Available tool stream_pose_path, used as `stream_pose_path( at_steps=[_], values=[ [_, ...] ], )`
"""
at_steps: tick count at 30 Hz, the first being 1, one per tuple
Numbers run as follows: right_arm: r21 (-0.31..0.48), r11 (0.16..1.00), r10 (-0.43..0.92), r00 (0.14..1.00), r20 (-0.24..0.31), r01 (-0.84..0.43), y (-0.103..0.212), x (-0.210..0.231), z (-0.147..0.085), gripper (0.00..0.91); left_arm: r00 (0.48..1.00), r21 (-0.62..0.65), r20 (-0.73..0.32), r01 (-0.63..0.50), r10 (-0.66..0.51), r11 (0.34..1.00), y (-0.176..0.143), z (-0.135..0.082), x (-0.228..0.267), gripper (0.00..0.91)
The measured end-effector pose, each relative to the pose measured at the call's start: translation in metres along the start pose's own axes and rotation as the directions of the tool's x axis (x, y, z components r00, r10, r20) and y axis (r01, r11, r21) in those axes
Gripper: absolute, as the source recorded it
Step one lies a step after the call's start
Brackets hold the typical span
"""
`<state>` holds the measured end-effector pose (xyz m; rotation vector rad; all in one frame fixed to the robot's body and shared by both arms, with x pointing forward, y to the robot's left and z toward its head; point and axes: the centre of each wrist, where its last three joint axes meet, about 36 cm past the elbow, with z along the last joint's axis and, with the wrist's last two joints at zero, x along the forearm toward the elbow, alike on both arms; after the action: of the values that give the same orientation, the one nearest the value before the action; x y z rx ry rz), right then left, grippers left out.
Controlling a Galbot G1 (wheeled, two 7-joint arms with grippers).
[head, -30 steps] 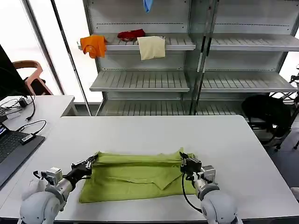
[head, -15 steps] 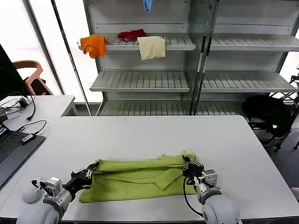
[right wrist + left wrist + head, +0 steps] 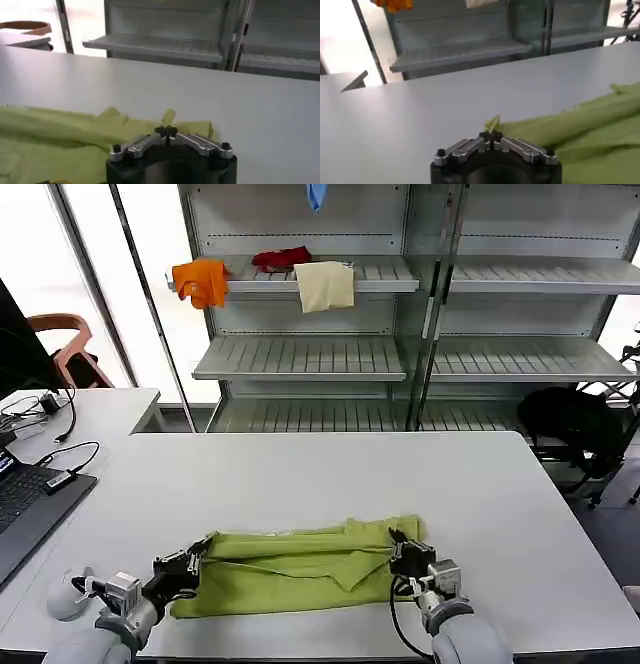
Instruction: Fold and organize the clothes.
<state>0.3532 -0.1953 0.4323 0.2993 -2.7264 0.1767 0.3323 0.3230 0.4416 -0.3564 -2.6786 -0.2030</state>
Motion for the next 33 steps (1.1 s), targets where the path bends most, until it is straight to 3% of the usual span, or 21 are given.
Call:
stream_pose_path(
  at_steps=[1,2,13,18,28,33],
  values=[
    [0.007,1.000,0.004,1.000,-0.004,-0.004,0.001,0.000,0.001,0.907,1.000,-0.004,-0.004,0.004,-0.004,1.000,0.000,0.001,0.000,0.494],
    [0.014,1.000,0.010,1.000,-0.006,-0.010,0.001,0.000,0.002,0.907,1.000,-0.008,-0.008,0.008,-0.008,1.000,0.000,0.002,0.000,0.907],
    [0.064,0.995,0.071,0.997,0.007,-0.071,0.001,0.005,0.000,0.907,0.999,-0.012,0.008,0.043,-0.043,0.999,-0.006,0.007,0.003,0.907],
    [-0.001,0.998,0.063,0.994,0.084,-0.063,-0.006,0.013,-0.018,0.907,0.997,0.044,0.054,0.059,-0.061,0.997,-0.007,0.002,0.009,0.907],
    [-0.140,0.989,0.092,0.943,0.321,-0.049,-0.024,0.013,-0.053,0.907,0.981,0.178,0.094,0.152,-0.171,0.972,-0.022,0.015,0.018,0.907],
    [-0.170,0.984,0.105,0.921,0.375,-0.042,-0.026,0.007,-0.061,0.907,0.970,0.235,0.080,0.206,-0.231,0.950,-0.037,0.028,0.016,0.907]
  ],
)
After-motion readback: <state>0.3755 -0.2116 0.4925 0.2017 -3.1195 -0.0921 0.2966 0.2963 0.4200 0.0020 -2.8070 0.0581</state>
